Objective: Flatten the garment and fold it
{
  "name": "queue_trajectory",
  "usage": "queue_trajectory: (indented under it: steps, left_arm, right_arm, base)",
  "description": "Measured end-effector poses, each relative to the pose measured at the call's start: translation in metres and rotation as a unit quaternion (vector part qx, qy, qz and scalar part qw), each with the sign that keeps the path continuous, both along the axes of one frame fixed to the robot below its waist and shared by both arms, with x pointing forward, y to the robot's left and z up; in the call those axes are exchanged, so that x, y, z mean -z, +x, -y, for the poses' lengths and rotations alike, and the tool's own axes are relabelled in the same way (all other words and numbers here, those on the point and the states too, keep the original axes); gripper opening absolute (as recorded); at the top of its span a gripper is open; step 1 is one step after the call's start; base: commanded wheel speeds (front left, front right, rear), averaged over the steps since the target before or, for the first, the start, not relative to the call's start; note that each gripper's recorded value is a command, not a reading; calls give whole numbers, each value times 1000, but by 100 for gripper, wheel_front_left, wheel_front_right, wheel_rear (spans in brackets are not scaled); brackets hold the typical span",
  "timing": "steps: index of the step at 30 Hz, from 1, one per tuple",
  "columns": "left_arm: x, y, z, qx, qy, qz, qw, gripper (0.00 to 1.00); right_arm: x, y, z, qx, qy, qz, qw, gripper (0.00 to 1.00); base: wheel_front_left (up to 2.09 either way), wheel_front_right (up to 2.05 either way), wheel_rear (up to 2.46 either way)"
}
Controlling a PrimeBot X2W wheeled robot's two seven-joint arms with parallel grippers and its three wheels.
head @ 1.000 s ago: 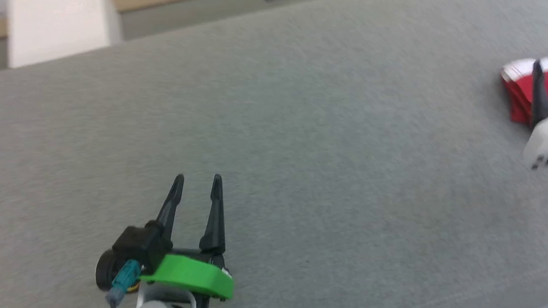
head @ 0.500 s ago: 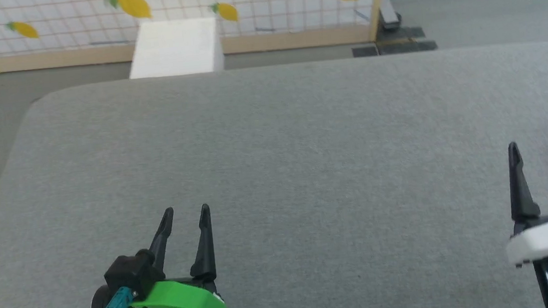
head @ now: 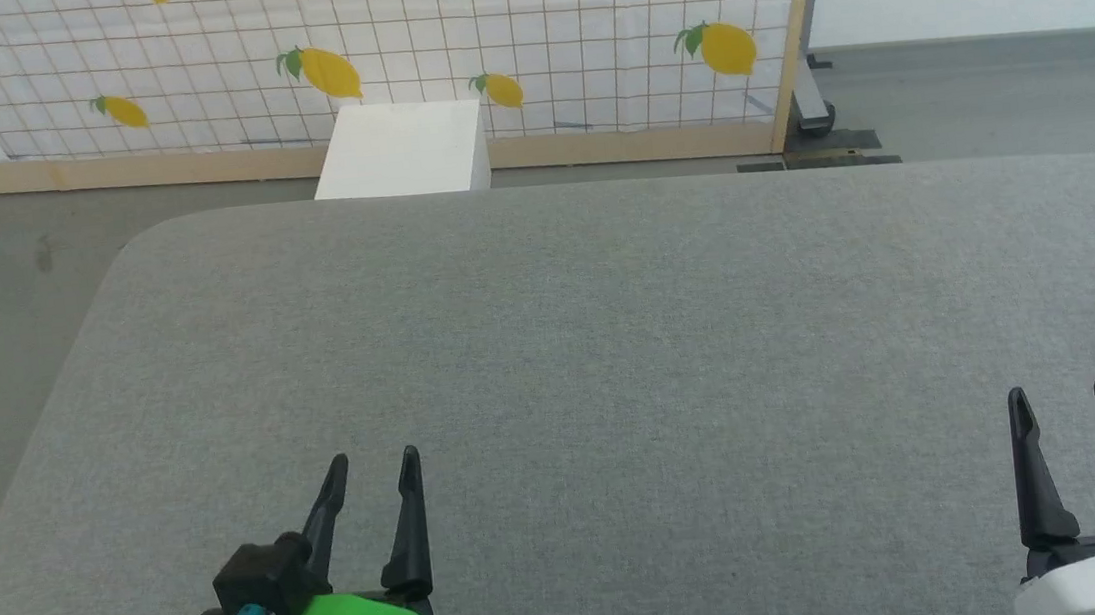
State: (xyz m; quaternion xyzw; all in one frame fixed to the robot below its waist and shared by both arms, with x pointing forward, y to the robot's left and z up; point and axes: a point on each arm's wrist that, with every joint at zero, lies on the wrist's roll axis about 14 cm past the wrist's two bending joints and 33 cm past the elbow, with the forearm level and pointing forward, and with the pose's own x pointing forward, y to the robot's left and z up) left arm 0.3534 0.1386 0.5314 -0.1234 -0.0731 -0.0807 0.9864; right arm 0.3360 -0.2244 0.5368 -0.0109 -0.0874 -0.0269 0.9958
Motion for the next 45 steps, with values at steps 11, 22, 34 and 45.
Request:
queue_trajectory:
  steps: [11,22,34,45]
  left_arm:
    - [6,3,7,10,-3,-10,1000,100]
    - [6,3,10,14,-7,-10,1000,100]
    - [8,3,11,15,-7,-14,1000,0]
    - [8,4,11,15,-6,-14,1000,0]
  right_arm:
    - [8,-4,5,8,5,-13,1000,100]
    - [8,-4,2,3,9,-12,1000,100]
    - [11,-4,2,3,13,-15,1000,0]
    - [11,-4,2,4,13,-16,1000,0]
  base:
    - [0,0,0]
    - [0,0,0]
    - [0,0,0]
    - [0,0,0]
